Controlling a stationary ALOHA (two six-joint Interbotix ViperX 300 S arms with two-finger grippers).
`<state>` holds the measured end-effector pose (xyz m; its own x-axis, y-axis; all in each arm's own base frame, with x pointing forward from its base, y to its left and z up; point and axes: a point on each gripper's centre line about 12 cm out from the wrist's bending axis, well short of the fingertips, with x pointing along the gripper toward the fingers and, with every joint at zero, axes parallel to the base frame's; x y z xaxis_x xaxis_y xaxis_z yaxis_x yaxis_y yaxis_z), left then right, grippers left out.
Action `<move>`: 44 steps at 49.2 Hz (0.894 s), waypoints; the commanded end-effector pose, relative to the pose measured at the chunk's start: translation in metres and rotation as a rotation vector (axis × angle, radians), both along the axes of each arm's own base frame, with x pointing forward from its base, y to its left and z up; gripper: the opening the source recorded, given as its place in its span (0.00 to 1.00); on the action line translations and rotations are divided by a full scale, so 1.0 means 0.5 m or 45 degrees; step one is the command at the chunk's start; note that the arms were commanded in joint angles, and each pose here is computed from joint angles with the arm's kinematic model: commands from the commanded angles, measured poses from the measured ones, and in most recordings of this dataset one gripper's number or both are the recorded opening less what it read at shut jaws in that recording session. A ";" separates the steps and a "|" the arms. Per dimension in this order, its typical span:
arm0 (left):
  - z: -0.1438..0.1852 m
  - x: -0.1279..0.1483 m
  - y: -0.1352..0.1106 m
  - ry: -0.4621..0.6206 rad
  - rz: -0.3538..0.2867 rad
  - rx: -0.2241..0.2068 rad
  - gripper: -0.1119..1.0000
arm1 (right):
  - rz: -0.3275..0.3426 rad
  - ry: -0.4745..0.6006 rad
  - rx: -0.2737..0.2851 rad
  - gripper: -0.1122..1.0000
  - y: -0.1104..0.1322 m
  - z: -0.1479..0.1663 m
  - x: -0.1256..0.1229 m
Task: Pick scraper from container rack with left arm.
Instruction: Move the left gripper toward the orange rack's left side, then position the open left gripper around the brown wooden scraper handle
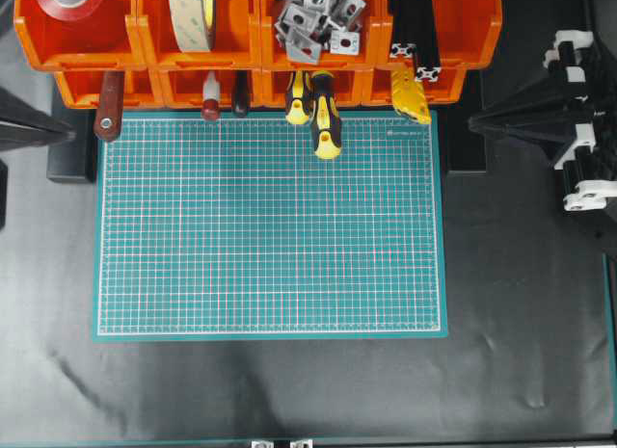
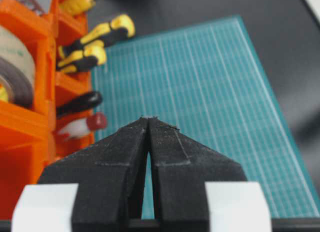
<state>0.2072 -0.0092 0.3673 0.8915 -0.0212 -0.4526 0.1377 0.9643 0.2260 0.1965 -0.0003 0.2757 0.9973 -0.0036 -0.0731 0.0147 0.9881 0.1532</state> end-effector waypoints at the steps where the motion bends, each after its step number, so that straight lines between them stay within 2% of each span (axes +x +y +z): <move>1: 0.045 -0.009 0.002 0.153 0.001 0.052 0.10 | 0.000 -0.059 0.010 0.09 0.000 0.031 0.005; 7: 0.035 -0.006 0.011 0.301 0.033 0.101 0.10 | 0.000 -0.059 0.012 0.09 0.000 0.031 0.005; 12: 0.027 0.006 0.020 0.333 0.075 0.136 0.10 | -0.001 -0.057 0.015 0.09 0.000 0.030 0.005; 16: 0.026 0.014 0.031 0.352 0.144 0.178 0.10 | -0.001 -0.061 0.015 0.09 0.000 0.032 0.006; 21: 0.025 0.023 0.030 0.402 0.221 0.283 0.10 | -0.001 -0.061 0.019 0.09 0.000 0.032 0.006; 25: 0.023 0.028 0.018 0.446 0.286 0.403 0.10 | -0.001 -0.063 0.027 0.09 0.000 0.034 0.006; 28: 0.021 0.032 -0.010 0.435 0.313 0.498 0.10 | -0.001 -0.063 0.031 0.09 0.000 0.034 0.006; 33: 0.004 0.038 -0.055 0.391 0.355 0.576 0.10 | -0.001 -0.057 0.031 0.09 0.000 0.033 0.006; 38: -0.039 0.045 -0.085 0.382 0.438 0.690 0.10 | -0.001 -0.059 0.033 0.09 0.000 0.033 0.005; 42: -0.077 0.056 -0.098 0.437 0.485 0.718 0.10 | 0.001 -0.064 0.035 0.09 0.001 0.036 0.004; 44: -0.094 0.060 -0.105 0.459 0.480 0.741 0.10 | 0.001 -0.059 0.039 0.09 0.001 0.033 0.005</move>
<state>0.2323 -0.0545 0.3306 0.5984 0.5591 -0.5739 -0.0171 0.7250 0.6885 0.1961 -0.0004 0.2785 0.9979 -0.0041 -0.0639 0.0155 0.9837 0.1789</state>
